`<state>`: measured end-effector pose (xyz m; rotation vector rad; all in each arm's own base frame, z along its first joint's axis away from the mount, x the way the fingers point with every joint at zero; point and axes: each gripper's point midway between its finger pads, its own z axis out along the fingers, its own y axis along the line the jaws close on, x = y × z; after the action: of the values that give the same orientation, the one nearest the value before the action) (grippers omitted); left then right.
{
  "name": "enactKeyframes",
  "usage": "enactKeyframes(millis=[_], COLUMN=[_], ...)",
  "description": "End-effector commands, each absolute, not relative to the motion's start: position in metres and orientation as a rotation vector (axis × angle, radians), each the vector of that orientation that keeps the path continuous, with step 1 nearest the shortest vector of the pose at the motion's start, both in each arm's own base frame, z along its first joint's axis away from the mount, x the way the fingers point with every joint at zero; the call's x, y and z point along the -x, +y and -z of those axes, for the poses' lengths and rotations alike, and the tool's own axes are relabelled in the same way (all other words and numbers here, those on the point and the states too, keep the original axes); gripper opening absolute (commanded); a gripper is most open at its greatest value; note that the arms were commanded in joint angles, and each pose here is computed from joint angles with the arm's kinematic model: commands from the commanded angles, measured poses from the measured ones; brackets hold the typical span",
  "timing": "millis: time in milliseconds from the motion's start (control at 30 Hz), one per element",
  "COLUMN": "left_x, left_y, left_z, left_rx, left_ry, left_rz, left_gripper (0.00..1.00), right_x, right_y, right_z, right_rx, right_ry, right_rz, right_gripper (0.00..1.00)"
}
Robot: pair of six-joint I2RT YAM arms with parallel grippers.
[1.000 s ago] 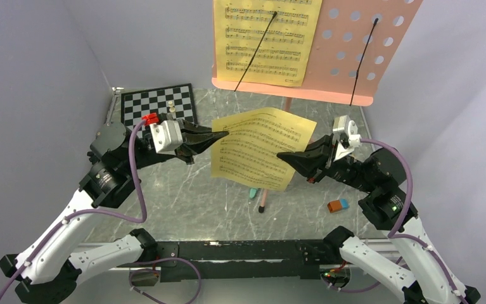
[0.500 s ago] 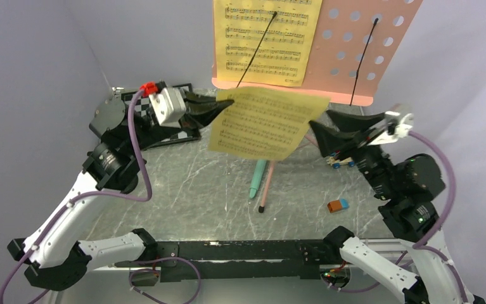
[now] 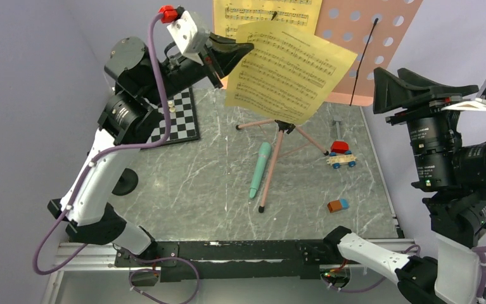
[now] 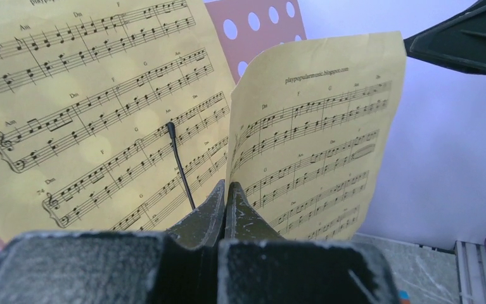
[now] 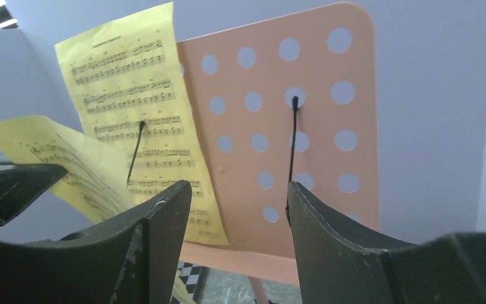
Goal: Set up the instrument practice props
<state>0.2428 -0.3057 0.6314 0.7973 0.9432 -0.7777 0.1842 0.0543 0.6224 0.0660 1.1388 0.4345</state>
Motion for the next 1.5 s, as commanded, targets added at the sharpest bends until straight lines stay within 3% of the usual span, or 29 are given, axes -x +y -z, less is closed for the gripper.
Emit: enactKeyframes(millis=[0, 267, 633, 1467], left_x=[-0.243, -0.242, -0.253, -0.287], left_y=[-0.302, -0.303, -0.306, -0.315], left_z=[-0.649, -0.686, -0.712, -0.713], left_rx=[-0.728, -0.621, -0.517, -0.436], left_ry=[0.955, 0.88, 0.793, 0.763], left_rz=[0.817, 0.897, 0.921, 0.737], left_gripper=[0.0, 0.0, 0.0, 0.0], right_x=[-0.194, -0.201, -0.222, -0.259], right_y=[0.046, 0.045, 0.05, 0.044], right_z=[-0.612, -0.62, -0.614, -0.601], right_rx=[-0.065, -0.081, -0.081, -0.12], right_ry=[1.228, 1.208, 1.212, 1.249], right_rz=[-0.321, -0.289, -0.22, -0.016], right_gripper=[0.63, 0.67, 0.61, 0.5])
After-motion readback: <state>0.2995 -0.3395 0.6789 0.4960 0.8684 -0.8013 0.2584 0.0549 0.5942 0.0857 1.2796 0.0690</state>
